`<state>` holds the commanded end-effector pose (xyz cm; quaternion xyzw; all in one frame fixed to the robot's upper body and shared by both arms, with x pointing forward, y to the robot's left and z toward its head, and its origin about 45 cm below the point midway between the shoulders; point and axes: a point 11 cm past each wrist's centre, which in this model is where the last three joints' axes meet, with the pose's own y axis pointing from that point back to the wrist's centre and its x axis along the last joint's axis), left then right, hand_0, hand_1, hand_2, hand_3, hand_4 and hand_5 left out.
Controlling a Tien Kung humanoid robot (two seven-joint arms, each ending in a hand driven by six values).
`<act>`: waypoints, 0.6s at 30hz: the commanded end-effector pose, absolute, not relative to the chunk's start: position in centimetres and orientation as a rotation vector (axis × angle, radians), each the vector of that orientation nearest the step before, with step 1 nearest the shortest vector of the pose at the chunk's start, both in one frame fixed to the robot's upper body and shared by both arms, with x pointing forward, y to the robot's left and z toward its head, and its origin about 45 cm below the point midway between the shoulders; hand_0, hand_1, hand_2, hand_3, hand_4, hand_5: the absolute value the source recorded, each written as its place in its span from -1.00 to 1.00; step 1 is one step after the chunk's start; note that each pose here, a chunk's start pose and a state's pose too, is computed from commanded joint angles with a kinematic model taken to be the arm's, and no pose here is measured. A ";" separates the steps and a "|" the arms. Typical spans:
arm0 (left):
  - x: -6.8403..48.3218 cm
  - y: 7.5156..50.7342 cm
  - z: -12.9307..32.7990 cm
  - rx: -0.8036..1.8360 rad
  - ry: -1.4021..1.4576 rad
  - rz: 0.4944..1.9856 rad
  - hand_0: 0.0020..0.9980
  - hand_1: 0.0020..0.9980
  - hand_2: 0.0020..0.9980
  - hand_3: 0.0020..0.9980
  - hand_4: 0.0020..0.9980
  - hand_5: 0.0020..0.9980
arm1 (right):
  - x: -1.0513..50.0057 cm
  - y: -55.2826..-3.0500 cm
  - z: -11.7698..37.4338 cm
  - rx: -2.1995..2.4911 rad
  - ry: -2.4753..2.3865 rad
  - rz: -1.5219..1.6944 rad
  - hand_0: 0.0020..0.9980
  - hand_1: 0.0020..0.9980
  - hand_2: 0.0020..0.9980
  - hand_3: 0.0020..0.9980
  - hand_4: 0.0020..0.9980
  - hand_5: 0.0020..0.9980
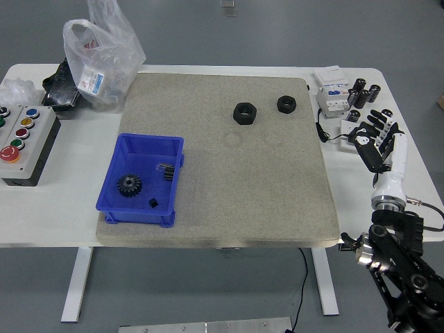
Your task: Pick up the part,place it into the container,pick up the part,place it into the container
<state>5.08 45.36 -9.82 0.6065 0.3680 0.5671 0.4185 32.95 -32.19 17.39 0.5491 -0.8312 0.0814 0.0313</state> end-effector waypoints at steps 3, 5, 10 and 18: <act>4.8 45.7 -9.7 1.522 0.925 1.431 0.24 0.23 0.24 0.23 0.19 -0.29 | 32.8 -31.9 17.1 1.699 -2.549 0.248 0.16 0.40 0.41 0.38 0.11 -0.63; 4.5 45.8 -9.7 1.525 0.932 1.428 0.24 0.23 0.24 0.23 0.19 -0.29 | 32.5 -31.8 16.7 1.699 -2.541 0.238 0.16 0.40 0.41 0.38 0.11 -0.63; 3.6 45.6 -9.9 1.529 0.955 1.423 0.24 0.23 0.24 0.23 0.19 -0.29 | 31.8 -31.6 15.7 1.698 -2.529 0.203 0.18 0.40 0.42 0.38 0.12 -0.62; 2.4 45.6 -10.0 1.525 0.992 1.439 0.24 0.23 0.24 0.23 0.19 -0.29 | 31.5 -31.7 16.0 1.677 -2.481 0.253 0.18 0.41 0.41 0.38 0.14 -0.60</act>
